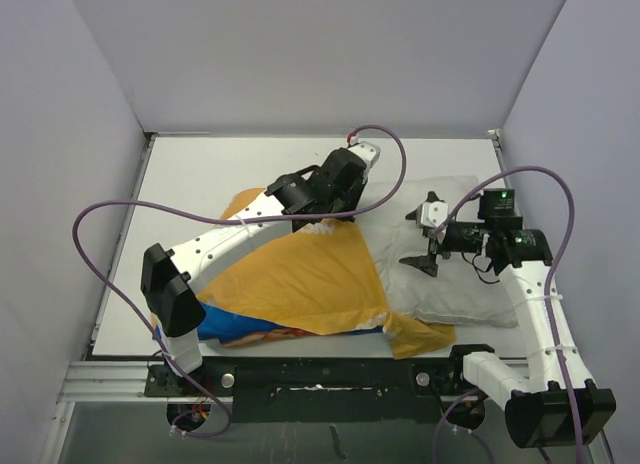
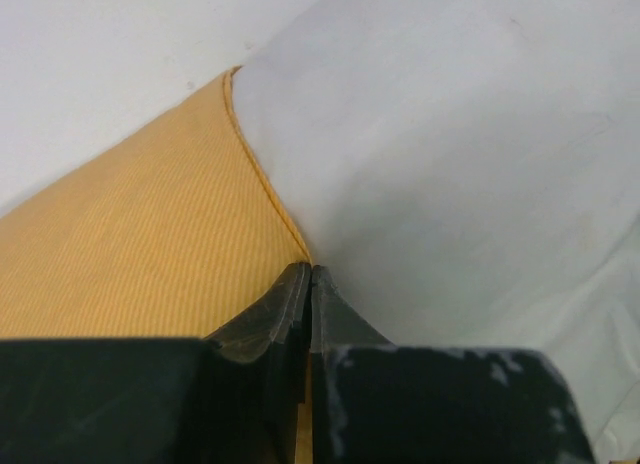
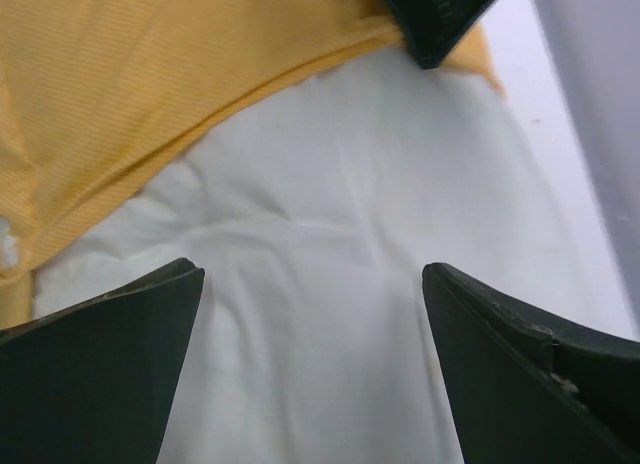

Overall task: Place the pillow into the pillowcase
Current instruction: Stuff the pillow into the pillowcase.

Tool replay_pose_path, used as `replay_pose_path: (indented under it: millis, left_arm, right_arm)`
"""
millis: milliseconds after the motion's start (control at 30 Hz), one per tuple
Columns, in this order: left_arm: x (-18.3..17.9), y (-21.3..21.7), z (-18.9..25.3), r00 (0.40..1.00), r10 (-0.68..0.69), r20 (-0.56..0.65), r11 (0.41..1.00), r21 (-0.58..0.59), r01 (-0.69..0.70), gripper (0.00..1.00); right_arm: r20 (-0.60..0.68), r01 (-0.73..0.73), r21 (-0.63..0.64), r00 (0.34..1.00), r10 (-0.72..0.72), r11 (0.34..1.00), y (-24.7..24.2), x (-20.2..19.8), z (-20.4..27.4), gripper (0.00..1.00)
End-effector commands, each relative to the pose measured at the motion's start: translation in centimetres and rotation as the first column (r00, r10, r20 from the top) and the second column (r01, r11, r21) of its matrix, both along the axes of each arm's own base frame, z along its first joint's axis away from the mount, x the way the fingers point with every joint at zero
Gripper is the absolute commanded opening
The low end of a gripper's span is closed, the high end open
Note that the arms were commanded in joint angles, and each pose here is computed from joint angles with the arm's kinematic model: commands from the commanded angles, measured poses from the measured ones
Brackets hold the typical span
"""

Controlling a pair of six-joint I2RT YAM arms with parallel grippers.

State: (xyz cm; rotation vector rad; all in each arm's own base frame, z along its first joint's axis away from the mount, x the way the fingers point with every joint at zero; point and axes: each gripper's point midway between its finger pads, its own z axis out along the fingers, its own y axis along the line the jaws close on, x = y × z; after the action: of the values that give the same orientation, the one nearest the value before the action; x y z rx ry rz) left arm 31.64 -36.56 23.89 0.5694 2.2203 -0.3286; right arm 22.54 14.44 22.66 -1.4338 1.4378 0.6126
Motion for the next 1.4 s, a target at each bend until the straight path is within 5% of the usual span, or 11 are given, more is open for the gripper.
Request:
replay_pose_path:
  millis: [0,167,267,333,433,633,833,1000,1133,1267,1367]
  left_arm:
    - [-1.8,-2.7,6.7,0.976,-0.187,0.115,0.956,-0.207,0.207,0.00]
    - [-2.4,-4.0,12.5,0.941,-0.267,0.207,0.828,-0.451,0.334,0.00]
    - [-2.0,-5.0,16.5,0.916,-0.296,0.272,0.706,-0.583,0.401,0.00]
    - [-1.8,-6.2,19.0,0.895,-0.324,0.307,0.630,-0.635,0.446,0.00]
    - [-1.9,-9.1,22.8,0.852,-0.389,0.350,0.527,-0.674,0.517,0.00]
    - [-5.8,-11.0,28.5,0.769,-0.479,0.423,0.360,-0.704,0.612,0.00]
    - [-5.4,-7.1,17.4,0.888,-0.362,0.283,0.462,-0.773,0.434,0.00]
    - [-4.3,-1.8,10.7,0.953,-0.224,0.207,0.660,-0.687,0.304,0.00]
    - [-4.6,1.6,12.0,0.958,-0.144,0.246,0.742,-0.614,0.269,0.25]
    - [-4.2,4.5,12.1,0.954,-0.103,0.283,0.845,-0.481,0.233,0.54]
    - [-2.9,6.8,10.0,0.970,-0.041,0.241,0.935,-0.332,0.122,0.60]
  right_arm:
    - [0.181,-0.023,-0.107,0.983,0.042,0.994,-1.6,2.6,4.5,0.98]
    - [0.050,-0.070,-0.184,0.996,0.080,0.980,-2.3,6.3,-3.7,0.92]
    - [-0.064,-0.066,-0.122,0.996,0.059,0.990,0.3,5.9,-5.7,0.26]
    - [-0.076,-0.104,-0.098,0.992,0.097,0.990,4.1,4.3,-5.5,0.03]
    - [0.072,-0.010,-0.001,0.997,0.010,1.000,9.0,5.7,-0.5,0.00]
    - [-0.114,0.167,0.354,0.984,-0.135,0.920,10.7,11.0,12.0,0.00]
    - [-0.177,0.008,0.253,0.983,0.038,0.967,10.4,6.4,-1.0,0.08]
    - [-0.148,-0.241,0.102,0.956,0.254,0.965,7.9,-0.6,-4.6,0.65]
    - [-0.097,-0.350,0.023,0.931,0.351,0.936,5.7,-4.0,-2.4,0.90]
    - [-0.046,-0.292,-0.031,0.956,0.291,0.956,4.7,-2.8,0.4,0.93]
    - [-0.008,-0.152,-0.044,0.988,0.152,0.987,3.8,0.5,2.6,0.97]
